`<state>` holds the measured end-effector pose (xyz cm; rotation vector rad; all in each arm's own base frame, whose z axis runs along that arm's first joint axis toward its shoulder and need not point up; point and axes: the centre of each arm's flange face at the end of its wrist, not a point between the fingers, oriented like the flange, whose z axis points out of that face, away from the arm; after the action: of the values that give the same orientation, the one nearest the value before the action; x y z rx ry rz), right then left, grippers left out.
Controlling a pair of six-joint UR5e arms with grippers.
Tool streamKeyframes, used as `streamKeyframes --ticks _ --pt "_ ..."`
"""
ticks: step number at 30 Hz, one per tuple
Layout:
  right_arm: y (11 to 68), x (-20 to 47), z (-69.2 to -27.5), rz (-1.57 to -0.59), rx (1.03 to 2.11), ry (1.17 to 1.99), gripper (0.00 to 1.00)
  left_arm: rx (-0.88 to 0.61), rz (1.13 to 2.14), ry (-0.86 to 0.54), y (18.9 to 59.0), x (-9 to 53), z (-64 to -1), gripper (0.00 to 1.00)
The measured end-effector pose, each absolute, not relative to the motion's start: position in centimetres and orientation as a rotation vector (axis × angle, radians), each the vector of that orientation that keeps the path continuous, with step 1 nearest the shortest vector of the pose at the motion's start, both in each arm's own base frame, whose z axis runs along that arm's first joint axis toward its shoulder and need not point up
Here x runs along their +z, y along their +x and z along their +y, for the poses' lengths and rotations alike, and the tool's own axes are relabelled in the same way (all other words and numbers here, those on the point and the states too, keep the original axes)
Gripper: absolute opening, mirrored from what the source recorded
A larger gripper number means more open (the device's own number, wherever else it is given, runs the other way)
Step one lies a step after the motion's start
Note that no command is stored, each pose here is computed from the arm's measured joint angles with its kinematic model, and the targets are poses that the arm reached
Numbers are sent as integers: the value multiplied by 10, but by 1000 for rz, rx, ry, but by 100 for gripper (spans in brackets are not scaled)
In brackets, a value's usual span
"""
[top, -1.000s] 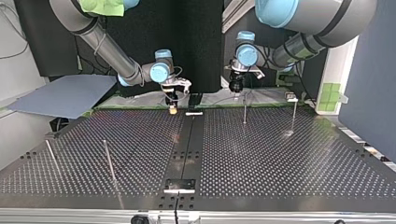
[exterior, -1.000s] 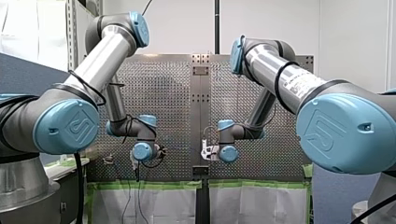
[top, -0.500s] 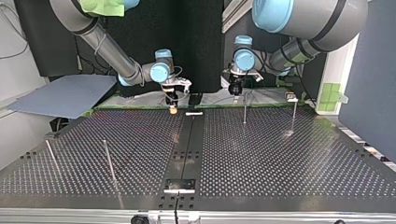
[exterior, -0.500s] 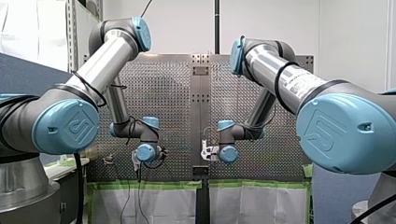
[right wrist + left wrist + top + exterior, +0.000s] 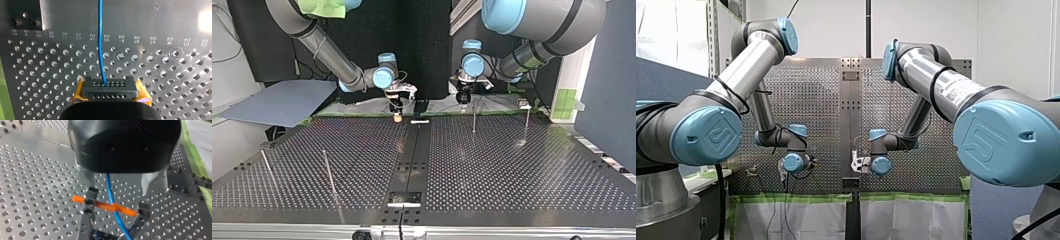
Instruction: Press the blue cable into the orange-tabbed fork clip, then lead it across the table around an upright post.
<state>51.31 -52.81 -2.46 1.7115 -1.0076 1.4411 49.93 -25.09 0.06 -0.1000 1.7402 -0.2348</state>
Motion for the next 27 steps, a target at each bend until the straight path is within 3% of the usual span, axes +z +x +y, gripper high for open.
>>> streamKeyframes --ticks 2,3,5,6,7,8,27 --pt "513 -25 -528 -1007 1441 1713 0 -226 1739 -94 500 1 -251 56" --pt "513 -25 -528 -1007 1441 1714 0 -221 1738 -91 500 1 -251 56" --pt "513 -26 -528 -1007 1440 1715 0 -210 1735 -81 500 1 -251 20" --pt "513 -26 -528 -1007 1440 1715 0 -205 1733 -77 500 1 -252 20" --pt "513 -26 -528 -1008 1441 1715 0 -197 1730 -72 499 2 -252 5" --pt "513 -26 -528 -1008 1441 1715 0 -191 1729 -68 499 2 -253 0" --pt "521 -24 -525 -996 1450 1723 0 -182 1728 -62 497 3 -257 0"
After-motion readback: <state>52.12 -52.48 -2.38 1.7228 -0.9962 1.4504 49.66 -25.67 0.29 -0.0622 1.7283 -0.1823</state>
